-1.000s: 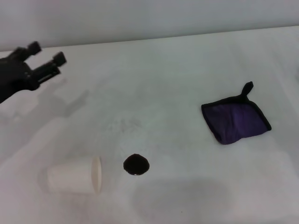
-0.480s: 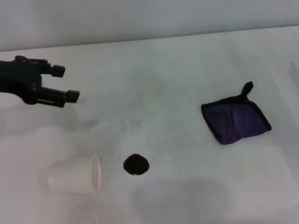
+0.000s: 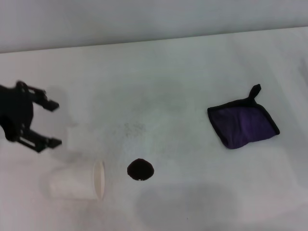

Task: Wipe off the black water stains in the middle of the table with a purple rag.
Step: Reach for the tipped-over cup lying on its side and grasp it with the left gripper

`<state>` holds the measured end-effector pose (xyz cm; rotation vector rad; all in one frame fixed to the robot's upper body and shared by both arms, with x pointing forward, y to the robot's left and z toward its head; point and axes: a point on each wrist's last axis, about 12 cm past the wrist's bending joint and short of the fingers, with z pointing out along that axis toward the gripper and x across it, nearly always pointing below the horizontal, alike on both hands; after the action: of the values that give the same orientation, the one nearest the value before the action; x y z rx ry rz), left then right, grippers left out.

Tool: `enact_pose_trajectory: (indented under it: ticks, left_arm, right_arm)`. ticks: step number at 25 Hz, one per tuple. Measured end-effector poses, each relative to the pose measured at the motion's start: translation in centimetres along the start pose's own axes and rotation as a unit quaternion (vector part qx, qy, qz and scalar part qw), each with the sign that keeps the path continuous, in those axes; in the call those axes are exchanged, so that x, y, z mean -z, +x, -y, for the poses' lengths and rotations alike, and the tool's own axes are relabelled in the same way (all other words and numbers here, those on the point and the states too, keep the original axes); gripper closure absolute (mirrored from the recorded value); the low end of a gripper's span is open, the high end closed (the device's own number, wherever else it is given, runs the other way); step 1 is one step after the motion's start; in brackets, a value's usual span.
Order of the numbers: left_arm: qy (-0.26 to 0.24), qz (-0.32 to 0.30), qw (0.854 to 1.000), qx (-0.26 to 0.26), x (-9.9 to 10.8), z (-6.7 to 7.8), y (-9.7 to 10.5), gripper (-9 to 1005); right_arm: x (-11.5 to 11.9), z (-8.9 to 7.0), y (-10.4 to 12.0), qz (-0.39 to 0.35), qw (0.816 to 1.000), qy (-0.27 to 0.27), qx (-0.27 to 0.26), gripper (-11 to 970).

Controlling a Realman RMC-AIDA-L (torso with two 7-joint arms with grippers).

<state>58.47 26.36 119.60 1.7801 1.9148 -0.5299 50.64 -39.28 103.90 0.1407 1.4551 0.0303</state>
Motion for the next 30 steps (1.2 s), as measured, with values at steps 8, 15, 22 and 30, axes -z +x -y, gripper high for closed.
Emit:
enact_pose_trajectory:
  ticks: [8, 15, 22, 30]
  left_arm:
    - [0.049, 0.001, 0.997, -0.051, -2.1, 2.0, 0.7, 120]
    - [0.068, -0.011, 0.996, -0.051, -2.7, 2.5, 1.9, 120]
    - [0.079, -0.034, 0.995, -0.051, -4.5, 2.9, 2.9, 119]
    - [0.079, -0.026, 0.995, -0.049, -6.6, 3.4, 3.3, 120]
  right_arm:
    - [0.1, -0.3, -0.1, 0.019, 0.999, 0.014, -0.045, 100]
    - [0.5, -0.6, 0.5, 0.012, 0.998, 0.023, -0.063, 100]
    - [0.7, -1.5, 0.8, 0.012, 0.997, 0.012, -0.076, 100]
    - [1.2, -2.4, 0.9, 0.018, 0.996, -0.009, -0.089, 100]
